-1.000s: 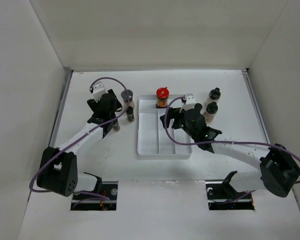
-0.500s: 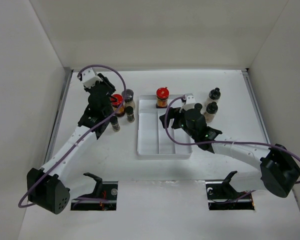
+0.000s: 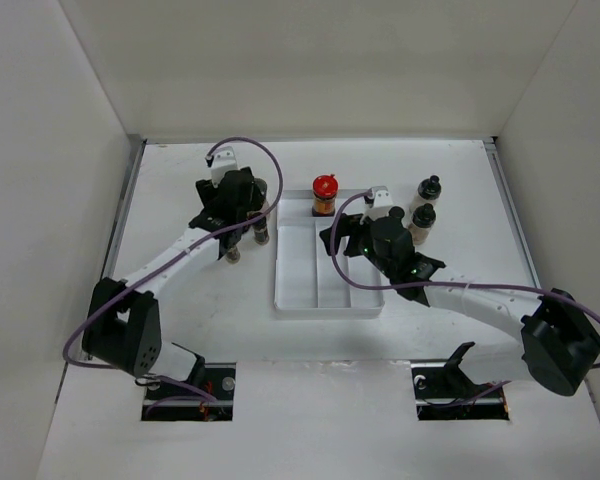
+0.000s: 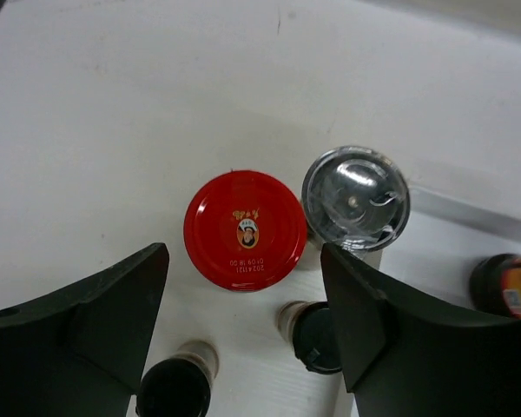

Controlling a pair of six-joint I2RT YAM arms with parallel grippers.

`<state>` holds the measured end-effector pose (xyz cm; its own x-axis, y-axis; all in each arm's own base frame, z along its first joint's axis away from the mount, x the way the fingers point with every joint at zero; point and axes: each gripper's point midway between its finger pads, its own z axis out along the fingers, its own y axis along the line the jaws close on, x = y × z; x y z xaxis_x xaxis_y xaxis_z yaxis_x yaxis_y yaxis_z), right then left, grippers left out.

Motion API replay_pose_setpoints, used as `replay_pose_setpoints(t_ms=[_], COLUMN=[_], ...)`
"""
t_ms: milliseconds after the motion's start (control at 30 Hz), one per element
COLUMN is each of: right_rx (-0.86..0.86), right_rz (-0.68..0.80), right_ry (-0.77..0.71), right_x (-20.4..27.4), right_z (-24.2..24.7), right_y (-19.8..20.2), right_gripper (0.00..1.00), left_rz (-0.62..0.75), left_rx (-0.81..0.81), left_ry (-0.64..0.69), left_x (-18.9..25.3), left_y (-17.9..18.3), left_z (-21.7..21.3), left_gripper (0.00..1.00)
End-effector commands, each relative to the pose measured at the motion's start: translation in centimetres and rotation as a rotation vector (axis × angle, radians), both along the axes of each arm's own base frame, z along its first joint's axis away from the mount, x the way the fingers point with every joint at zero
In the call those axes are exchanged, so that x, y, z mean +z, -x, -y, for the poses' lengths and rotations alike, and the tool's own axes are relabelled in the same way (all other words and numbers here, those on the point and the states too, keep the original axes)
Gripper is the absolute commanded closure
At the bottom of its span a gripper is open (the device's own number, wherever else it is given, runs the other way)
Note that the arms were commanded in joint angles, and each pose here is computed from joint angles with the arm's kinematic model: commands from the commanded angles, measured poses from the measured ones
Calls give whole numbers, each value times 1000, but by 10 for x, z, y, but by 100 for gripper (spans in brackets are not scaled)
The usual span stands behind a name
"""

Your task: Organize the condiment bottles

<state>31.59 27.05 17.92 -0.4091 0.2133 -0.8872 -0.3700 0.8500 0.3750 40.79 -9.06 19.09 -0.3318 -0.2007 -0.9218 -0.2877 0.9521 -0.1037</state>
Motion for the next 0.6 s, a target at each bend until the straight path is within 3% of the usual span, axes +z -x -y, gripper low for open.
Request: replay_pose_setpoints(t_ms=[0, 567], right_rx=[5, 14], right_rz=[31, 23], right_ry=[-50, -45], right_x=[13, 10], right_z=[-3, -5], right_y=[-3, -3], right_gripper=[10, 7], left_rz=[5, -42], left_rx=[-36, 28], left_ry=[-3, -31], left_x=[11, -24], left_y=[-9, -44], left_z=[8, -11], left_gripper=[28, 22])
